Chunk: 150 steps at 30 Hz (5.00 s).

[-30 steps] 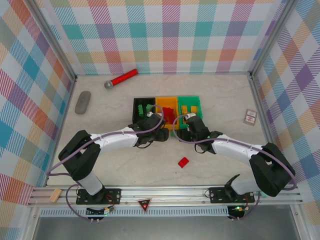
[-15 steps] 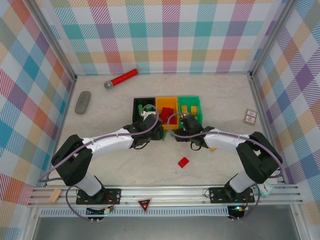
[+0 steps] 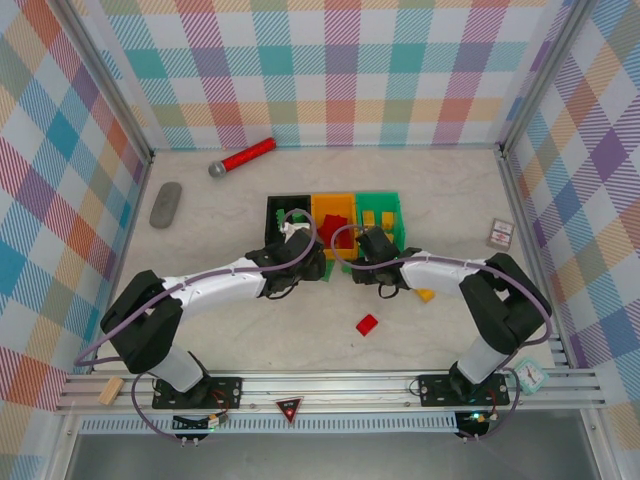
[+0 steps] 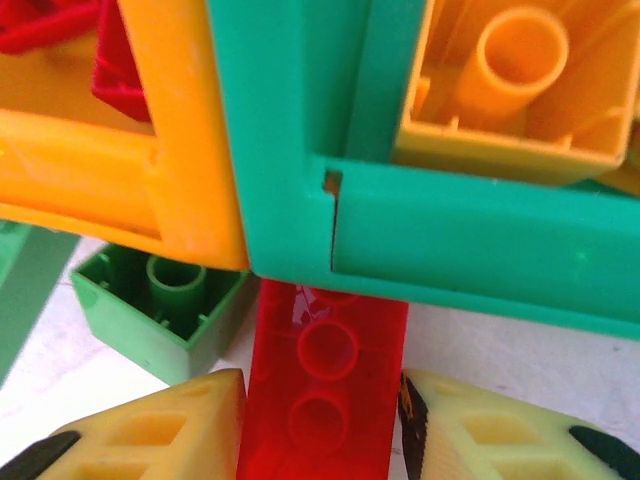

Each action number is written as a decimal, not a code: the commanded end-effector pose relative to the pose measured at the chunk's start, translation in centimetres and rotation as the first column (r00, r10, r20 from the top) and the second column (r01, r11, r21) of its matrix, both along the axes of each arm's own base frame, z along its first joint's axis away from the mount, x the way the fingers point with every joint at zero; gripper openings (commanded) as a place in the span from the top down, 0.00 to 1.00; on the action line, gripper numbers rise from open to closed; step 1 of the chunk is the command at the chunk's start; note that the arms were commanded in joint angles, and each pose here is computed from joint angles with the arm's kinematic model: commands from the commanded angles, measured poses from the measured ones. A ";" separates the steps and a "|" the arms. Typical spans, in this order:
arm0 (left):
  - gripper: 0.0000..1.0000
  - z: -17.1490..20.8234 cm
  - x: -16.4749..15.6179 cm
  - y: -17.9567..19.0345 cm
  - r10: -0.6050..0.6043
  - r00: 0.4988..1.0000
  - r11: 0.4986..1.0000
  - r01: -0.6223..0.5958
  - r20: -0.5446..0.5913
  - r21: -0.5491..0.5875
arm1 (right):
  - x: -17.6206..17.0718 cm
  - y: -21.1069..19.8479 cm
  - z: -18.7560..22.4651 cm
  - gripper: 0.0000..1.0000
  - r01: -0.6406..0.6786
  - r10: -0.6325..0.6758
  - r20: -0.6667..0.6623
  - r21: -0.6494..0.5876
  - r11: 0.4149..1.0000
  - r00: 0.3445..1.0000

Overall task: Sort the legos into containers by color
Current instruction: Pick up the lego from the center of the table, then place the lego in the container, then pick up the lego from the middle-left of the table.

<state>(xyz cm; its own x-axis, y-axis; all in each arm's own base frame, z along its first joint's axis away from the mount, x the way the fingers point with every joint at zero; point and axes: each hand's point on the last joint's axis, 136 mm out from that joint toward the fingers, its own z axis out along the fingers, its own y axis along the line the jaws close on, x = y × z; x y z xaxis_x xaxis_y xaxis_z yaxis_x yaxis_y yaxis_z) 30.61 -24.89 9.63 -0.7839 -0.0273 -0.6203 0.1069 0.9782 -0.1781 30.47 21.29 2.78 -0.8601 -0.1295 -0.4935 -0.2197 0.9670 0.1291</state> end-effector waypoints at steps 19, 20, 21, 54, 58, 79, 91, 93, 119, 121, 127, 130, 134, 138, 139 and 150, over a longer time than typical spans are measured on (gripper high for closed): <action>0.38 0.1 -1.7 4.7 0.067 0.997 0.989 -0.072 0.036 0.133 | -2.8 0.4 0.2 0.67 0.006 0.000 -0.054 0.102 0.995 0.999; 0.38 0.1 -1.7 4.7 0.068 0.997 0.988 -0.072 0.038 0.134 | -3.1 0.2 0.2 0.67 0.012 -0.006 -0.057 0.098 0.995 0.998; 0.39 -0.1 -1.7 4.8 0.065 0.997 0.988 -0.070 0.037 0.141 | -3.4 0.1 0.1 0.68 0.016 -0.011 -0.061 0.095 0.995 0.998; 0.39 -0.8 -2.6 5.3 0.093 0.996 0.992 -0.094 0.010 0.082 | -1.4 5.4 12.2 0.67 -0.112 0.074 0.220 0.169 0.979 0.973; 0.39 -0.5 -2.9 5.2 0.076 0.997 0.995 -0.077 0.007 0.065 | 1.6 6.7 13.1 0.66 -0.104 0.057 0.237 0.189 0.976 0.970; 0.37 -0.4 -4.1 4.4 0.032 0.999 0.999 -0.032 -0.007 -0.035 | 6.9 6.2 13.1 0.29 -0.119 0.097 0.224 0.086 0.989 0.970; 0.34 -0.7 -4.9 -1.8 -0.160 0.987 0.978 0.160 0.014 -0.137 | 2.9 2.0 12.4 0.28 -0.126 0.110 0.264 0.045 0.991 0.958; 0.32 -0.8 -5.4 -2.6 -0.195 0.981 0.968 0.195 0.018 -0.155 | 2.6 1.2 11.5 0.27 -0.103 0.086 0.281 0.048 0.994 0.956; 0.30 -5.0 -14.8 -14.1 -0.661 0.746 0.742 0.666 -0.081 0.080 | 2.2 -2.8 7.6 0.25 0.061 -0.106 0.228 0.195 0.979 0.968; 0.30 -5.5 -14.9 -14.3 -0.664 0.742 0.735 0.670 -0.092 0.102 | 2.1 -3.0 7.5 0.24 0.074 -0.128 0.213 0.244 0.967 0.969; 0.36 -6.2 -14.9 -14.5 -0.668 0.735 0.725 0.678 -0.119 0.118 | 2.2 -3.5 7.6 0.24 0.092 -0.149 0.202 0.268 0.959 0.968; 0.38 -6.6 -14.8 -14.7 -0.667 0.734 0.723 0.679 -0.130 0.128 | 2.2 -3.7 7.6 0.24 0.097 -0.155 0.202 0.271 0.958 0.967; 0.42 -7.6 -14.8 -15.1 -0.664 0.731 0.717 0.682 -0.161 0.144 | 2.3 -3.6 7.6 0.24 0.098 -0.158 0.201 0.279 0.955 0.967; 0.56 -8.4 -14.9 -15.6 -0.666 0.724 0.706 0.690 -0.179 0.161 | 2.2 -3.4 7.3 0.24 0.094 -0.153 0.191 0.286 0.954 0.970; 0.59 -8.2 -15.0 -15.7 -0.668 0.724 0.705 0.690 -0.174 0.166 | 2.2 -3.4 7.3 0.24 0.094 -0.153 0.190 0.286 0.954 0.970; 0.72 -4.7 -12.7 -14.3 -0.586 0.810 0.787 0.579 -0.038 0.212 | 2.4 -3.3 7.1 0.24 0.096 -0.152 0.183 0.285 0.954 0.971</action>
<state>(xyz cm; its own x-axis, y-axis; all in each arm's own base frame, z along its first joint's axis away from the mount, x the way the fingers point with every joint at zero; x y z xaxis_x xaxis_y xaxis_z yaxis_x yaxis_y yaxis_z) 16.94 -39.57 2.68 -0.5961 0.6150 -0.5162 0.7134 0.7007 0.0111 32.53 17.92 9.80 -0.7446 0.1149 -0.6575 -0.1527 0.9296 0.3354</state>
